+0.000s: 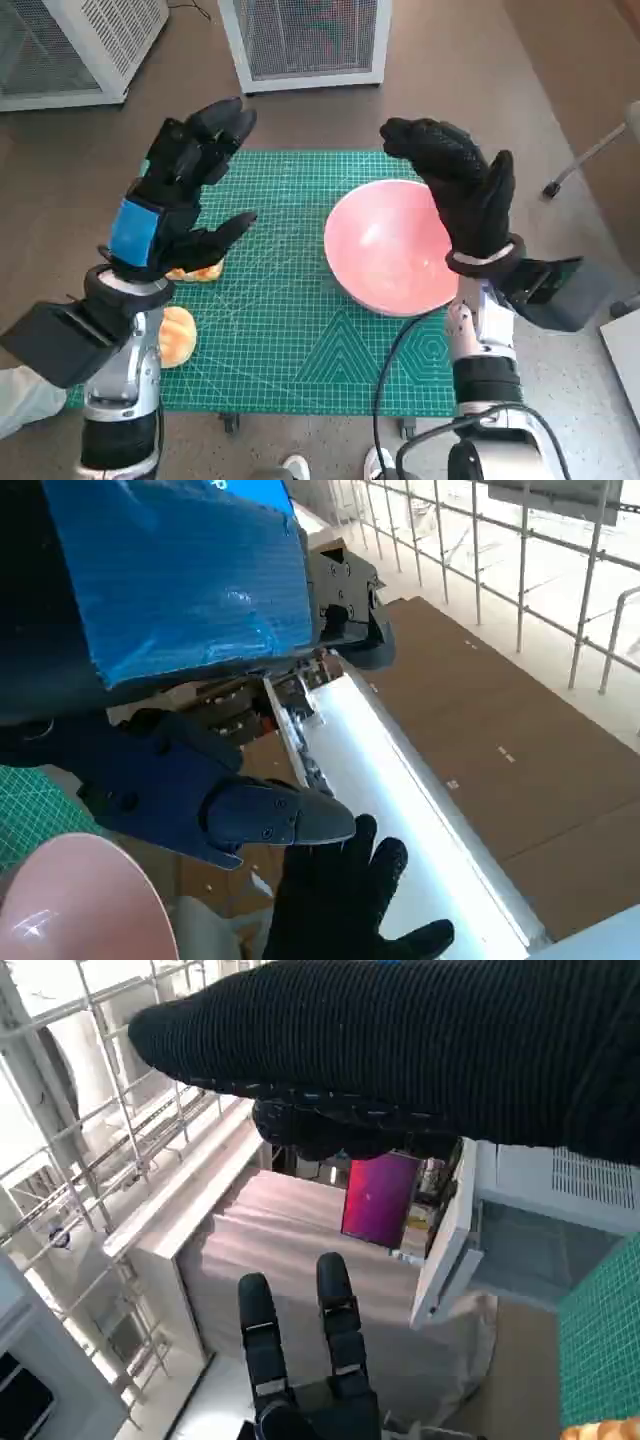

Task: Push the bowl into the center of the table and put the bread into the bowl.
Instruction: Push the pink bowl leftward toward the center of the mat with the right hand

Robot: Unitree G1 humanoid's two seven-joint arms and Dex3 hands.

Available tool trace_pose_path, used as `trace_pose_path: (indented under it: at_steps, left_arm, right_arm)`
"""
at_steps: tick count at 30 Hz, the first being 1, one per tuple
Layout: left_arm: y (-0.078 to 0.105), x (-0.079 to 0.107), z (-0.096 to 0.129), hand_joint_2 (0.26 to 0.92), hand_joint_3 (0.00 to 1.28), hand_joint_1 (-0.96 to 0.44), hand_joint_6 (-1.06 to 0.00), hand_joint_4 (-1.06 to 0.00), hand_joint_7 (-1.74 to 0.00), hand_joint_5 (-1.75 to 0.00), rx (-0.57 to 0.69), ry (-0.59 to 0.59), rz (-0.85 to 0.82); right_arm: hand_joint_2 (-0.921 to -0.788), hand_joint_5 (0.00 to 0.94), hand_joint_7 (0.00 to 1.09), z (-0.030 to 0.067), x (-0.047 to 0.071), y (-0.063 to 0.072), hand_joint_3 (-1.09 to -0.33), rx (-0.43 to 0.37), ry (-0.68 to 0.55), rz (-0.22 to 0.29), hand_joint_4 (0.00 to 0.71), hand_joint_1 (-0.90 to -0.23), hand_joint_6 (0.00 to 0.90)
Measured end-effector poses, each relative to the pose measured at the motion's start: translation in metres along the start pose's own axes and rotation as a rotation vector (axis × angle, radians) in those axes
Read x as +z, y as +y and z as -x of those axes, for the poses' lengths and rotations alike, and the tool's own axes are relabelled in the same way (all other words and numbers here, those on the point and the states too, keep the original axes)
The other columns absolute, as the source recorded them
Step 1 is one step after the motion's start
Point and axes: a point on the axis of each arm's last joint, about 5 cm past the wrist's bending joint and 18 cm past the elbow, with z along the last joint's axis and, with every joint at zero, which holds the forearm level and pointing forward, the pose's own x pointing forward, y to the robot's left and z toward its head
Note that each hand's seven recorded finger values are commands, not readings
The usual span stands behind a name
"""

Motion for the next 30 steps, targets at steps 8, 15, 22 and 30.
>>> trace_pose_path:
  at_steps: [8, 15, 22, 30]
  left_arm:
    - [-0.0001, 0.0000, 0.0000, 0.921, 0.29, -0.50, -0.11, -0.38, -0.60, -0.01, 0.000, 0.001, -0.002]
    - [-0.0001, -0.0001, 0.0000, 0.921, 0.29, -0.50, -0.11, -0.38, -0.60, -0.01, 0.001, 0.003, -0.001]
    - [-0.0001, -0.0001, 0.0001, 0.921, 0.28, -0.48, -0.11, -0.38, -0.61, -0.01, 0.001, 0.005, 0.000]
    - [-0.0003, 0.0004, 0.0002, 0.921, 0.27, -0.48, -0.11, -0.38, -0.61, -0.01, 0.000, 0.009, 0.001]
  right_arm:
    - [-0.921, 0.001, 0.00, 0.0006, 0.0005, 0.0002, -0.410, 0.001, -0.002, 0.002, 0.373, -0.443, 0.581]
    - [-0.921, 0.004, 0.00, 0.0013, 0.0002, 0.0003, -0.409, 0.000, 0.000, 0.002, 0.381, -0.451, 0.584]
    - [-0.921, 0.004, 0.00, 0.0015, 0.0003, 0.0004, -0.408, 0.000, -0.001, 0.002, 0.384, -0.453, 0.587]
    - [-0.921, 0.001, 0.00, 0.0023, 0.0009, -0.0002, -0.413, -0.002, -0.002, 0.003, 0.378, -0.443, 0.583]
